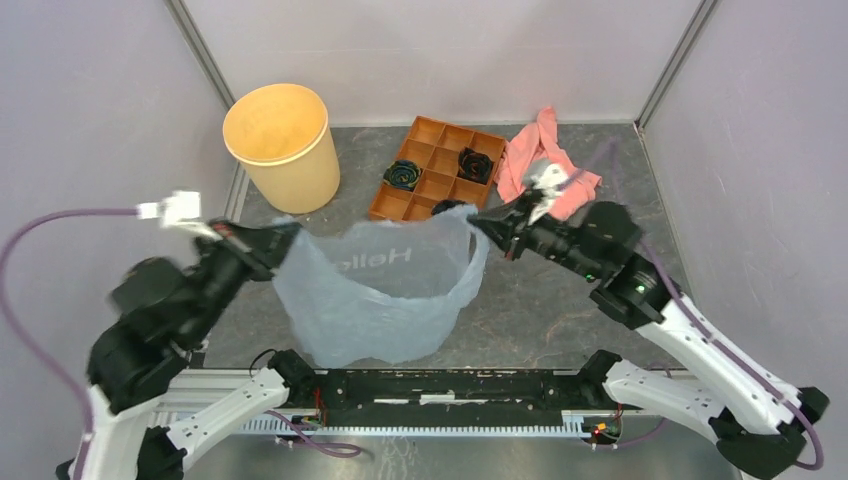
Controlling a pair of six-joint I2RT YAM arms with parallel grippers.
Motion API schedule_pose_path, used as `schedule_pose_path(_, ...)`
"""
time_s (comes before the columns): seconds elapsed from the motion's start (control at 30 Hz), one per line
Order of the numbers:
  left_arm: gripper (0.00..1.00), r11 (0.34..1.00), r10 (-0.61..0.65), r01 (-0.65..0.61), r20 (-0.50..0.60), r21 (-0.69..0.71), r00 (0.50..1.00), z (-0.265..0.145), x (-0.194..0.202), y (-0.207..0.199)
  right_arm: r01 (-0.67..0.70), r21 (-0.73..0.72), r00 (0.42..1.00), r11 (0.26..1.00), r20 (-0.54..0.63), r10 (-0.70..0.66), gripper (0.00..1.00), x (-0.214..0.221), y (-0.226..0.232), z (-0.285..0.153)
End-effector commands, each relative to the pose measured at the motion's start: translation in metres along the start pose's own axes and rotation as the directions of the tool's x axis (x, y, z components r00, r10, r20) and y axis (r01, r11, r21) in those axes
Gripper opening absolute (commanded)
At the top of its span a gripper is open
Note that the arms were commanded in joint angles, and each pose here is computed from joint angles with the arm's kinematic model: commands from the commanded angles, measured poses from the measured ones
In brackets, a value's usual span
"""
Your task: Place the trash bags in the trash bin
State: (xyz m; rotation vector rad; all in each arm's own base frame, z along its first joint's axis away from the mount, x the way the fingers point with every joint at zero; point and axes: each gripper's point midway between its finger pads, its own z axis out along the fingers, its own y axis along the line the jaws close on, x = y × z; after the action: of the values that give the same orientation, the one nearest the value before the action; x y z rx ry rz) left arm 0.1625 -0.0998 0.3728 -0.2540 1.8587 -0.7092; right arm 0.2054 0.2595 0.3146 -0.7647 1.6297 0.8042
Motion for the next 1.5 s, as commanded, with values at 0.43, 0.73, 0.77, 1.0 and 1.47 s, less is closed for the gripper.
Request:
schedule_pose_path(0.43,0.02,0.993,0.048,-0.054,0.061,0.103,0.997,0.003,-0.004,-0.012,0.032,-0.018,0.992,0.999,0.125,-0.030,0.00,-0.036,0.003,0.005)
schedule_pose_path(0.73,0.02,0.909,0.051,0.002,-0.115,0.416,0.992,0.064,0.015,-0.118,-0.117,-0.382,0.943,0.917,0.245,0.223,0.00,-0.086,0.063,0.028)
schedule_pose_path(0.77,0.02,0.906,0.050,0.014,-0.140,0.423,0.989,0.072,0.021,-0.121,-0.138,-0.392,0.939,0.909,0.239,0.246,0.01,-0.084,0.064,0.031)
schedule_pose_path(1.0,0.02,0.930,0.039,0.049,-0.230,0.364,0.972,0.107,0.057,-0.110,-0.291,-0.354,0.917,0.889,0.162,0.365,0.06,-0.047,0.054,0.049)
schedule_pose_path(1.47,0.02,0.938,0.034,0.056,-0.251,0.343,0.967,0.114,0.065,-0.106,-0.258,-0.279,0.936,0.925,0.166,0.311,0.25,-0.027,0.037,0.071)
